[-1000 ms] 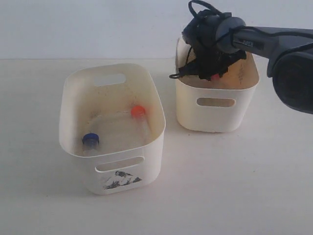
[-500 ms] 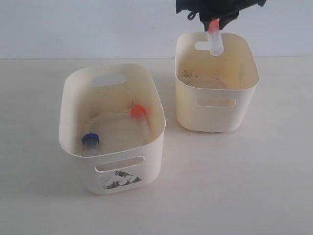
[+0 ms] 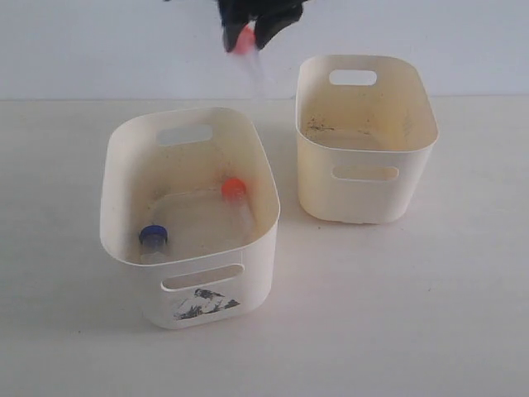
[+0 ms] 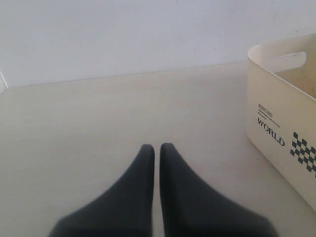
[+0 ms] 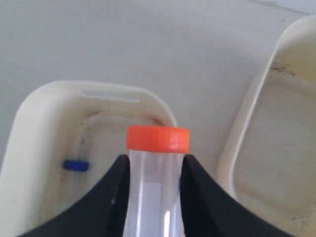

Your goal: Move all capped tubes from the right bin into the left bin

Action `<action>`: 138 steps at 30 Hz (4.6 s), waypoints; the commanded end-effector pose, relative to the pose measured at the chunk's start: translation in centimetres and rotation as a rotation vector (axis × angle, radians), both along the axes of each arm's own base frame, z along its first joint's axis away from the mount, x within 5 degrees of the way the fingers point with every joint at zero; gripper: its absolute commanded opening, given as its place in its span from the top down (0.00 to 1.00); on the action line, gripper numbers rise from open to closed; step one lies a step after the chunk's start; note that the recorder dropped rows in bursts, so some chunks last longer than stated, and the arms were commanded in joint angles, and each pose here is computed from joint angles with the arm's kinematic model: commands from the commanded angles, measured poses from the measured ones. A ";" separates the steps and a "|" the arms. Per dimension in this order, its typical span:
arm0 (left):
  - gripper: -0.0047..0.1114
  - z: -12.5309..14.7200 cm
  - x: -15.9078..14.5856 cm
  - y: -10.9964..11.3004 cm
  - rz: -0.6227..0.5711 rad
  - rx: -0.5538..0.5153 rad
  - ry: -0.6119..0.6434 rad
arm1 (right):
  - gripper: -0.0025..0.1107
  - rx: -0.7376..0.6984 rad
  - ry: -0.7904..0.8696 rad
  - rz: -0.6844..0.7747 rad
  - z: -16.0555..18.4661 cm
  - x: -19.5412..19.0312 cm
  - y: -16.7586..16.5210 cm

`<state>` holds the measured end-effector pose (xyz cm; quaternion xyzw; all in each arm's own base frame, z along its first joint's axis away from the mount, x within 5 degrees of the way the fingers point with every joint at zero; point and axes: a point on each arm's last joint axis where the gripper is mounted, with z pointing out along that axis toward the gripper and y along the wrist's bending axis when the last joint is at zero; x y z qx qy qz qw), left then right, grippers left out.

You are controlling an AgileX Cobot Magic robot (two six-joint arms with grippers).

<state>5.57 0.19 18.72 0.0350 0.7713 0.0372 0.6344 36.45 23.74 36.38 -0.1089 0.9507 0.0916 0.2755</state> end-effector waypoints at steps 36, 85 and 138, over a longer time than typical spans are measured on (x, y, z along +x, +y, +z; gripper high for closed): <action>0.92 0.2 0.0 0.0 0.001 -0.023 -0.015 | 0.95 0.074 0.091 0.175 -1.1 -7.0 2.9; 0.92 0.2 0.0 0.0 0.001 -0.023 -0.015 | 0.96 0.548 -0.346 -0.345 -9.4 -19.4 -16.8; 0.92 0.2 0.0 0.0 0.001 -0.023 -0.012 | 0.96 0.144 -0.680 -0.425 -18.4 -31.1 -23.6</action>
